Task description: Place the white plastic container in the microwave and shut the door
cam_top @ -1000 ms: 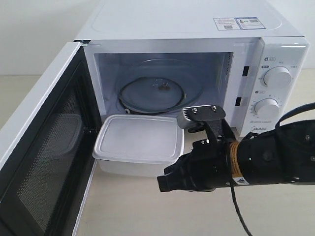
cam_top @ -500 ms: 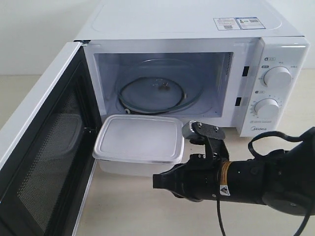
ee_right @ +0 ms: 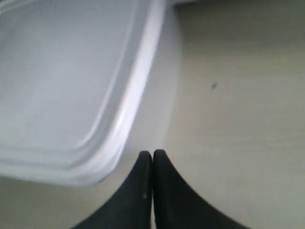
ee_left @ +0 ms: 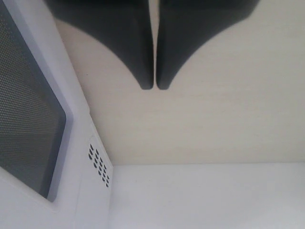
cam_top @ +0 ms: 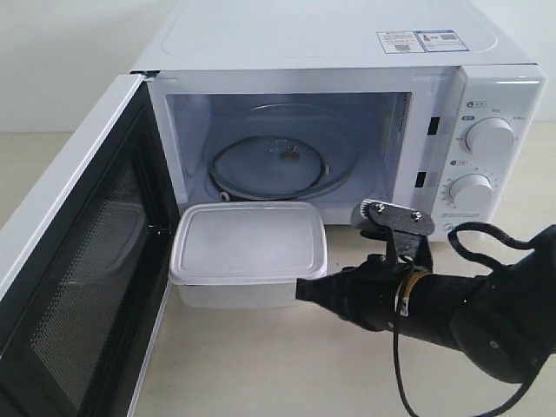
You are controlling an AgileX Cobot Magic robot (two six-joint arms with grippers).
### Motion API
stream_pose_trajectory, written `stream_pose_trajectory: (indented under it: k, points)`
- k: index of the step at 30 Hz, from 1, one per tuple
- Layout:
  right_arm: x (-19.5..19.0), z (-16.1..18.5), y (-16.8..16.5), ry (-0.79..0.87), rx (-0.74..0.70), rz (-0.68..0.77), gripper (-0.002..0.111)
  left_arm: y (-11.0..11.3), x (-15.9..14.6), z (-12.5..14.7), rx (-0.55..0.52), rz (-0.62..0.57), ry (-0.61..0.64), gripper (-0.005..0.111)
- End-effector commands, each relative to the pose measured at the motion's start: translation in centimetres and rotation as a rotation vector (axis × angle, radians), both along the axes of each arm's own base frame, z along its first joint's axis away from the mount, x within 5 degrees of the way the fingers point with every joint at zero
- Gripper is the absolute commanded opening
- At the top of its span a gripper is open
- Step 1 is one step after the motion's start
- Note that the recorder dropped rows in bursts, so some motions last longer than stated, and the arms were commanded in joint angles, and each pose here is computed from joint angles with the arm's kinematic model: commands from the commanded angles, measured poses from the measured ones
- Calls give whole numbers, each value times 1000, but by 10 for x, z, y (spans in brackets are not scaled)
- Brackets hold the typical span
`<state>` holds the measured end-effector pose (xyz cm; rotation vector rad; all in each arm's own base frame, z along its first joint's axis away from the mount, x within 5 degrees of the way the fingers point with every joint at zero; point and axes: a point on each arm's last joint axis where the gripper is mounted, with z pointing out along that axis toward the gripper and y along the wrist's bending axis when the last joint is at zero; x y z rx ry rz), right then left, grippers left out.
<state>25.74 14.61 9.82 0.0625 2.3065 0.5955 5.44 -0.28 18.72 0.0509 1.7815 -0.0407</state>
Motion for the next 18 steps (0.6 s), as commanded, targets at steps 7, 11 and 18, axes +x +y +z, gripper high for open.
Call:
stream_pose_trajectory:
  k: [7,11,18]
  points:
    - [-6,15,-18,40,-117,4,0,0,0,-1,-13,2,-2,4]
    - [-37,35,-27,-37,-22,-15,0,0,0,-1,-13,2,-2,4]
    - [-84,44,-36,-107,274,13,0,0,0,-1,-13,2,-2,4]
